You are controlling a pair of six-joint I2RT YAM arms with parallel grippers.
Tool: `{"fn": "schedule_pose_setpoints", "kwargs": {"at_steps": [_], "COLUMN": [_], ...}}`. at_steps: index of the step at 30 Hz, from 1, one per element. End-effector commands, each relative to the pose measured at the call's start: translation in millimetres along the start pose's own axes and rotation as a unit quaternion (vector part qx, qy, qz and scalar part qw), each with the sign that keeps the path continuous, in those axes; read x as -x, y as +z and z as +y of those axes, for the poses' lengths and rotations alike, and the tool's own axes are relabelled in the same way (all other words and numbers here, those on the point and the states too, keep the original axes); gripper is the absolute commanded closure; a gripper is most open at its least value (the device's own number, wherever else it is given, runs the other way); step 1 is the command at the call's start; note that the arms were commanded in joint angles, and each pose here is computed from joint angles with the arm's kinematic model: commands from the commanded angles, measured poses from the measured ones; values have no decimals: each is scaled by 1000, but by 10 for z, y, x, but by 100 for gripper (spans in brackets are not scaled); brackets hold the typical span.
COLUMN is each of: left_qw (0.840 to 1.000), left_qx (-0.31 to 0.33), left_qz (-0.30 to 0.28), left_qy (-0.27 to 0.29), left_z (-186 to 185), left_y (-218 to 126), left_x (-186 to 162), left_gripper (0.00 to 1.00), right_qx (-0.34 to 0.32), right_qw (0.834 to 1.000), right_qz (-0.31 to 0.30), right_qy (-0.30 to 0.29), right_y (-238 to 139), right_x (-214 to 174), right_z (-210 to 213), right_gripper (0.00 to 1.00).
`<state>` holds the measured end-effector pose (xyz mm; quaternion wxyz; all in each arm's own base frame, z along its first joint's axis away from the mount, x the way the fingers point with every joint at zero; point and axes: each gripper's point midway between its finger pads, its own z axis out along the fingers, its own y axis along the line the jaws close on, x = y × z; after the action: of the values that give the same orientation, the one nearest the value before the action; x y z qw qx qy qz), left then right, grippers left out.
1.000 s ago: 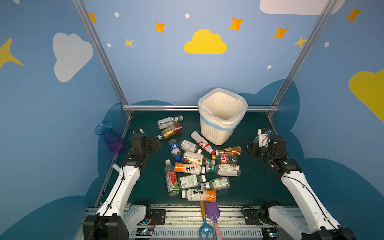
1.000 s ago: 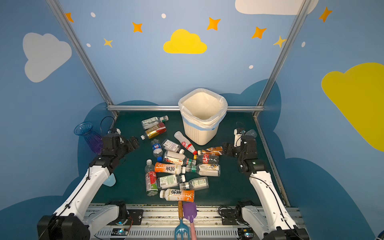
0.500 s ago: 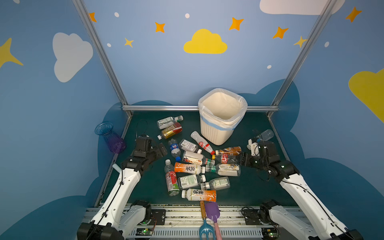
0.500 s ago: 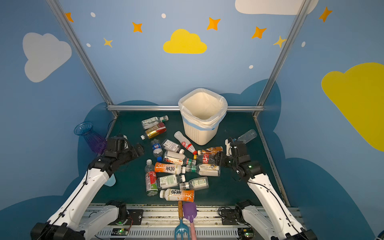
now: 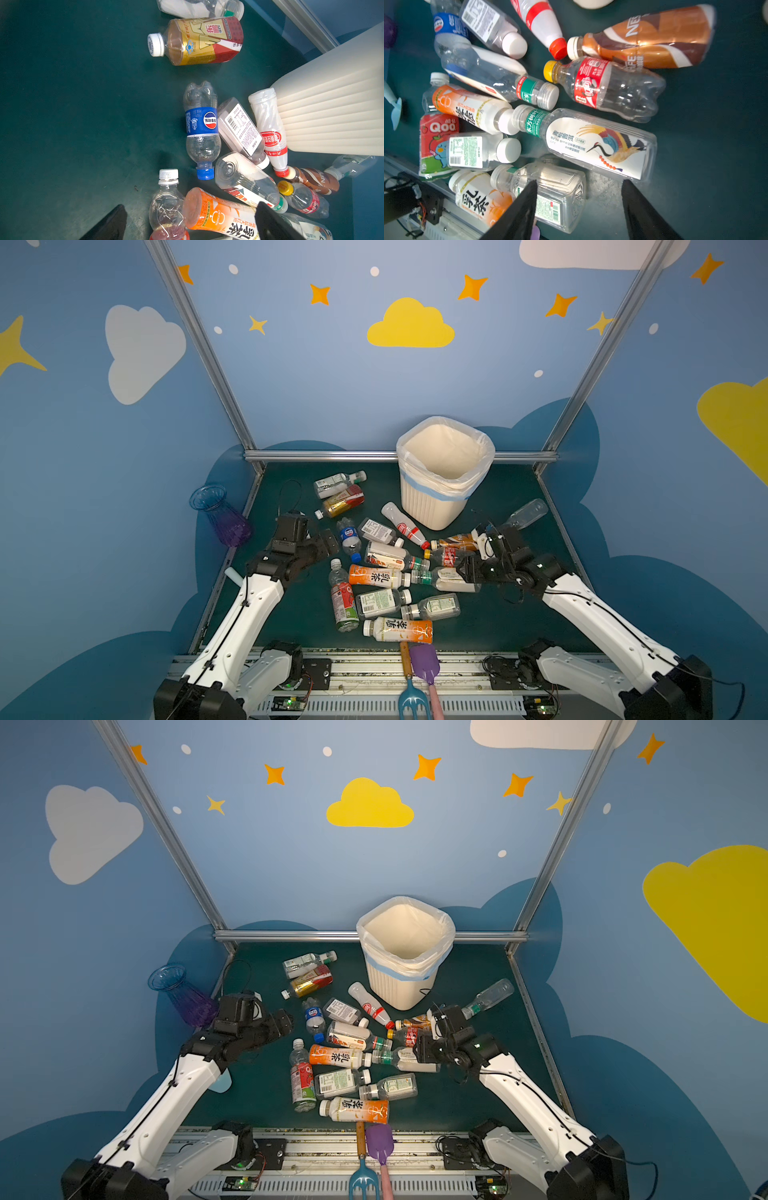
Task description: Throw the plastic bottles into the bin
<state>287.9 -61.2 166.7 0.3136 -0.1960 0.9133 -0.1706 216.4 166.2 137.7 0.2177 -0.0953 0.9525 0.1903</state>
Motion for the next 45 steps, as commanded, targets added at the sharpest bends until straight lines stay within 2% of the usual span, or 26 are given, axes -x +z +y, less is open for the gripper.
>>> {"fn": "schedule_pose_setpoints", "kwargs": {"at_steps": [1,3,8,12,15,21,24,26,28,31,32,35,38,45], "left_qw": [1000,1000,1000,1000,1000,1000,1000,1000,1000,1000,1000,1000,1000,1000], "left_qx": [-3,-4,-6,-9,-12,-9,-11,-12,-12,-13,-12,-13,-13,-11], "left_qz": [4,4,6,9,7,5,7,8,9,7,8,7,8,6], "left_qy": [3,3,4,5,5,11,12,13,15,19,19,20,21,24], "left_z": [-34,-37,-33,-31,-31,-5,-13,-21,-26,-34,-32,-35,-35,-32], "left_y": [-44,-48,-58,-67,-85,-106,-98,-99,-99,-108,-104,-101,-101,-96], "left_x": [2,-5,-35,-60,-71,-92,-96,-91,-89,-76,-78,-73,-76,-65], "left_gripper": [3,3,3,3,3,3,3,3,3,3,3,3,3,3], "right_qx": [51,74,129,107,63,-34,-30,-55,-88,-120,-127,-98,-105,-100], "right_qw": [996,990,956,935,920,906,900,895,883,853,850,838,828,817], "right_qz": [12,22,50,62,59,83,88,87,105,152,164,192,208,233], "right_qy": [-71,-121,-258,-332,-382,-414,-426,-435,-450,-484,-485,-502,-509,-518], "right_y": [-57,-67,-109,-93,-65,-63,-73,-43,-14,19,37,126,167,238], "right_x": [-52,-163,-563,-776,-859,-832,-821,-773,-761,-807,-813,-924,-944,-1005], "right_z": [370,588,1132,1273,1253,963,1015,960,871,765,740,815,805,803], "right_gripper": [35,35,34,34,36,40,39,39,38,38,37,37,36,32]}}
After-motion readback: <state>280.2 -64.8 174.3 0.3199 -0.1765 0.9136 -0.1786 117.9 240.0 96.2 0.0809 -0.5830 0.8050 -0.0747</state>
